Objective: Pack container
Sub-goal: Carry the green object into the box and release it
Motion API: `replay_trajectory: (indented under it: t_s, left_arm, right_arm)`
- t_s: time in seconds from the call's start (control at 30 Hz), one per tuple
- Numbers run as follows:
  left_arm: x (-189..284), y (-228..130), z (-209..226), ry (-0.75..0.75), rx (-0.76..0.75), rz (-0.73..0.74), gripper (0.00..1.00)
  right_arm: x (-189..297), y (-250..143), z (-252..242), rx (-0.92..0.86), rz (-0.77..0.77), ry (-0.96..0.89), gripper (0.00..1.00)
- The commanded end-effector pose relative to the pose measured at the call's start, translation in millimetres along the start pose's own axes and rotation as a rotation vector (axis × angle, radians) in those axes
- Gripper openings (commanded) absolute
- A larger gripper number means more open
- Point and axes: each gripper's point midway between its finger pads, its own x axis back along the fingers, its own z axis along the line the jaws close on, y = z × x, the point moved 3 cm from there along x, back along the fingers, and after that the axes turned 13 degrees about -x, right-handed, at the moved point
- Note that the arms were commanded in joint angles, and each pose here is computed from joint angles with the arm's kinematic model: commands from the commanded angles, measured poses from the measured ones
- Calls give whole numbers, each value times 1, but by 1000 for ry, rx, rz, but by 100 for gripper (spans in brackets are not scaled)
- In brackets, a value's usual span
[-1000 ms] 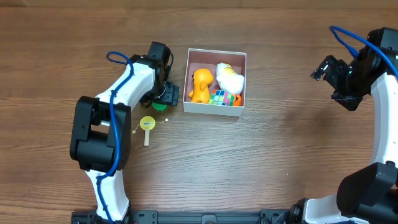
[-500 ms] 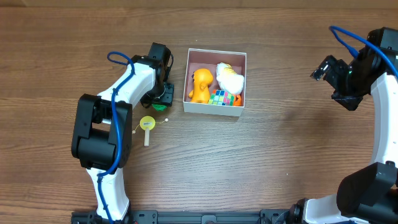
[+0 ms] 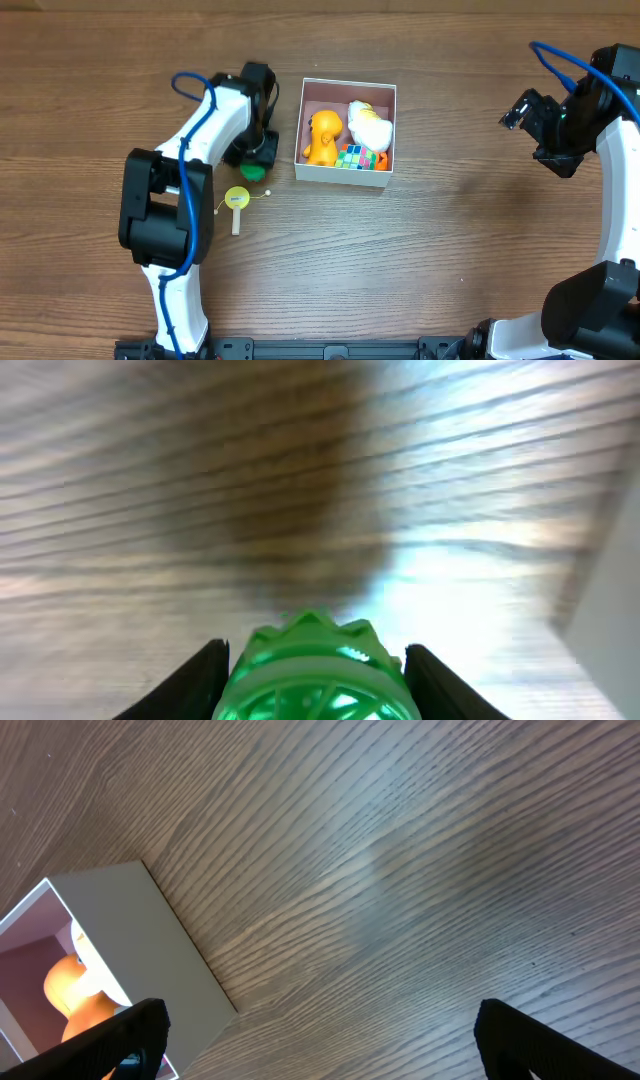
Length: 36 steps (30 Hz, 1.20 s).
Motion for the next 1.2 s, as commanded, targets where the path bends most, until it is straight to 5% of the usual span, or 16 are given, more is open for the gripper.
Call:
replay_trajectory:
  t_s: [0.0,0.2,0.37,0.63,1.17]
  left_arm:
    - [49,27,4,-1,-4,-98,29]
    - [137,47,-20,-37,-55,-241,31]
    - [167,66,-67,-59,-140,-375,40]
    - [151,77,-128,-97,-151,-425,41]
    - [76,63,-161,-154,-170,-328,45]
  right_arm:
    - [1,2,2,-1,-6,6,100]
    - [1,2,2,-1,-6,6,100]
    - [1,2,2,-1,-6,6,100]
    - [1,2,2,-1,-6,6,100]
    - [1,2,2,-1,-6,6,100]
